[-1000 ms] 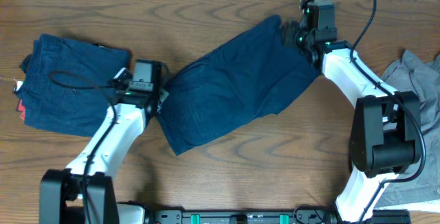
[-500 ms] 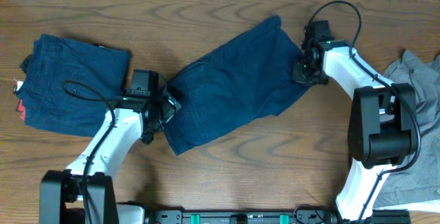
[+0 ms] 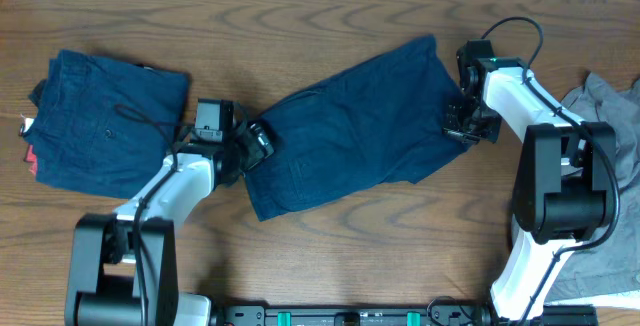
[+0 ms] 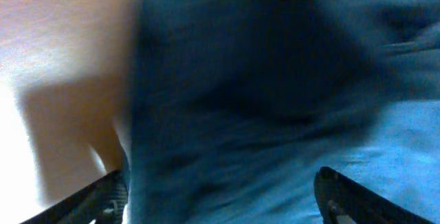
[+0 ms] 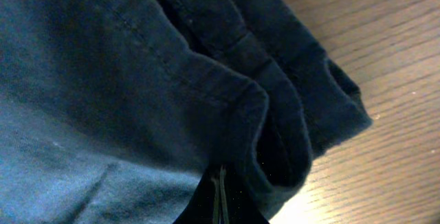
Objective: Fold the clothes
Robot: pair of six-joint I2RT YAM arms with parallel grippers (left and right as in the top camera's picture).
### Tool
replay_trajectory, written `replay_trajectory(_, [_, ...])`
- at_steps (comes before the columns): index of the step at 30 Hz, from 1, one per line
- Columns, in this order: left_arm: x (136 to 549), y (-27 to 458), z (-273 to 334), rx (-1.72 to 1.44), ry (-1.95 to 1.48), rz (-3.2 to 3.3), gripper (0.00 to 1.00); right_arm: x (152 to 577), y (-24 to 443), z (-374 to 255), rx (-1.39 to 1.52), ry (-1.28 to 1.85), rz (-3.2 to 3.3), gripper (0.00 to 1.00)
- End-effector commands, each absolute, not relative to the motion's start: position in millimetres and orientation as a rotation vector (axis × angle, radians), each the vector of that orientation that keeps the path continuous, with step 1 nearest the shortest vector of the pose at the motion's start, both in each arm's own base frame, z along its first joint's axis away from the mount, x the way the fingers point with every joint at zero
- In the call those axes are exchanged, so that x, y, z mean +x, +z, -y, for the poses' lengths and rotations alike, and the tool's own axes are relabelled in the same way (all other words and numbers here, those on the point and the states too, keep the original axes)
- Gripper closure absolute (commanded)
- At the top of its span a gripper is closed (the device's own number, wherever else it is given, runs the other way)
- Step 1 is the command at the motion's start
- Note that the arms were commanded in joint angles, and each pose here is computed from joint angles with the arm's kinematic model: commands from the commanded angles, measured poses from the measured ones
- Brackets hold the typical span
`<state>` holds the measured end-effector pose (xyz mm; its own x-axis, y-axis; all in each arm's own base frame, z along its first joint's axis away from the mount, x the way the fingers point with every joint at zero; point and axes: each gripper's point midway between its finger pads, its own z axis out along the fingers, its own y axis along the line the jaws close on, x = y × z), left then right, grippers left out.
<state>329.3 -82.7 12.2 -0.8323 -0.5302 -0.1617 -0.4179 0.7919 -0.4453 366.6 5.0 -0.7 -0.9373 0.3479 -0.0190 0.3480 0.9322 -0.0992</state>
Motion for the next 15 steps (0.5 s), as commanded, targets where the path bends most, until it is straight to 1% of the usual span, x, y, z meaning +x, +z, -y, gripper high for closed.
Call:
replay_trajectory(1, [301.6, -16.1, 103.9, -0.635, -0.726, -2.851, 0.25, 372.7, 29.6, 5.3, 0.604, -0.173, -2.989, 0.98])
replay_trajectory(3, [297.7, -19.3, 104.5, -0.643, -0.730, -2.870, 0.42, 379.9, 50.8, 4.9, 0.597, -0.143, -2.923, 0.98])
replay_trajectory(5, [293.3, -20.4, 104.1, -0.654, -0.725, -2.889, 0.62, 385.9, 70.3, 3.2, 0.576, -0.108, -2.865, 0.96])
replay_trajectory(7, [289.2, -21.2, 103.4, -0.655, -0.718, -2.906, 0.81, 392.3, 90.2, -5.2, 0.492, -0.026, -2.821, 0.95])
replay_trajectory(8, [287.4, -21.4, 103.2, -0.642, -0.715, -2.914, 0.94, 394.8, 98.2, -11.2, 0.446, 0.022, -2.806, 0.95])
replay_trajectory(10, [283.1, -19.8, 102.1, -0.610, -0.706, -2.932, 0.94, 397.8, 113.5, -30.9, 0.326, 0.154, -2.782, 0.96])
replay_trajectory(11, [282.3, -17.8, 101.6, -0.588, -0.704, -2.935, 0.94, 398.5, 118.9, -45.5, 0.227, 0.232, -2.775, 0.99])
replay_trajectory(15, [285.2, 4.0, 95.1, -0.539, -0.678, -2.919, 0.94, 390.4, 127.4, -107.3, -0.185, 0.493, -2.743, 0.99])
